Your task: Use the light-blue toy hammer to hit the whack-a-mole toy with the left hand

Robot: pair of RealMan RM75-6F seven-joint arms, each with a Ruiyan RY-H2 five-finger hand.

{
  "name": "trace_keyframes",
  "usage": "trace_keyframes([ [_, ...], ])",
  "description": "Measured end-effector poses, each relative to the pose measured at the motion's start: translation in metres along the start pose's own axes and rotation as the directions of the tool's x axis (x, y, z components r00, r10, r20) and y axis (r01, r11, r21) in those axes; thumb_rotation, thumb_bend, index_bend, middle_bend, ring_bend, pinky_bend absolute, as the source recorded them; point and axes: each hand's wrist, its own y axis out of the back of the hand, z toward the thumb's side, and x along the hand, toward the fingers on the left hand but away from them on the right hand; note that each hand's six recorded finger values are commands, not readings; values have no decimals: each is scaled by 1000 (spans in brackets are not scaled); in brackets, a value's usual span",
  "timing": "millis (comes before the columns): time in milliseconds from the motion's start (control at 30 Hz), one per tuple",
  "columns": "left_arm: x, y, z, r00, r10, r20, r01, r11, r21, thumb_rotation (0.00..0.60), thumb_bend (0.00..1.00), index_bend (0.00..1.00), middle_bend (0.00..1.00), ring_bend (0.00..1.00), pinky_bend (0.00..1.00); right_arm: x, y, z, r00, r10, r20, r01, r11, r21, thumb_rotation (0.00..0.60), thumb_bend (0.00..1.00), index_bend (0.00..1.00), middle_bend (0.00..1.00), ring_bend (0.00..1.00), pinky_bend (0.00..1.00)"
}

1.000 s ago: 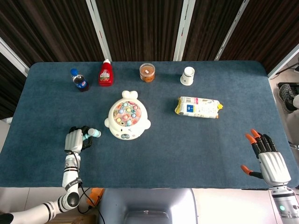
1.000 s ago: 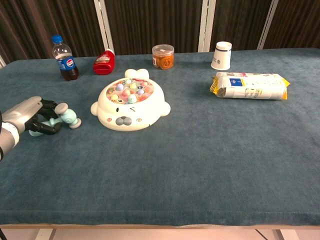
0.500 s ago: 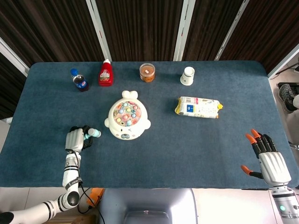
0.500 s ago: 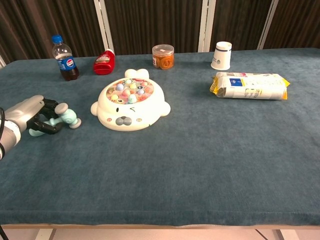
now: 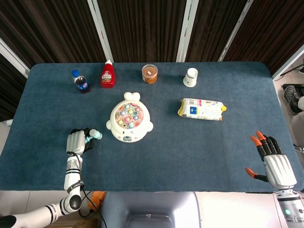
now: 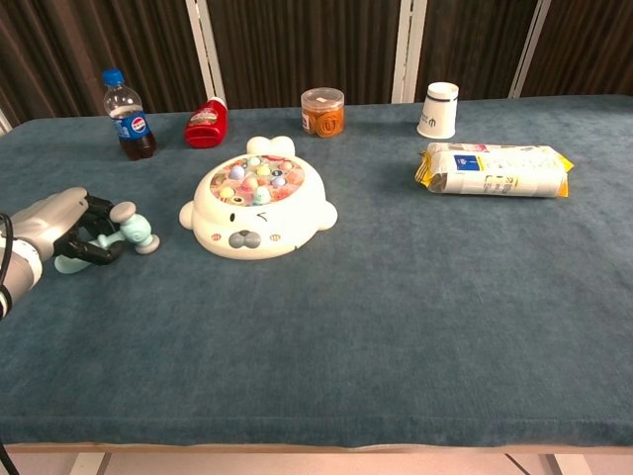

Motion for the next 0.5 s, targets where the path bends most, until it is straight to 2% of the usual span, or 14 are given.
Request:
trace_keyframes([
  [133,-1,-1,-2,1000,-10,-6,10,1000,12,600,520,527,530,368,280,0,0,0,1000,1,0,-1,1000,0,600,181,0,0,0,0],
  [267,-2,0,-4,1000,-7,-17,7,1000,23,600,629,578,592,431,429,0,0,1,1000,1,-1,-1,1000,0,600,181,0,0,0,0],
  [500,-3,2,-6,1000,10,-24,-9,999,38,600,760,654,703,547,659,0,0,0,1000,-1,-1,1,1000,-2,600,181,0,0,0,0],
])
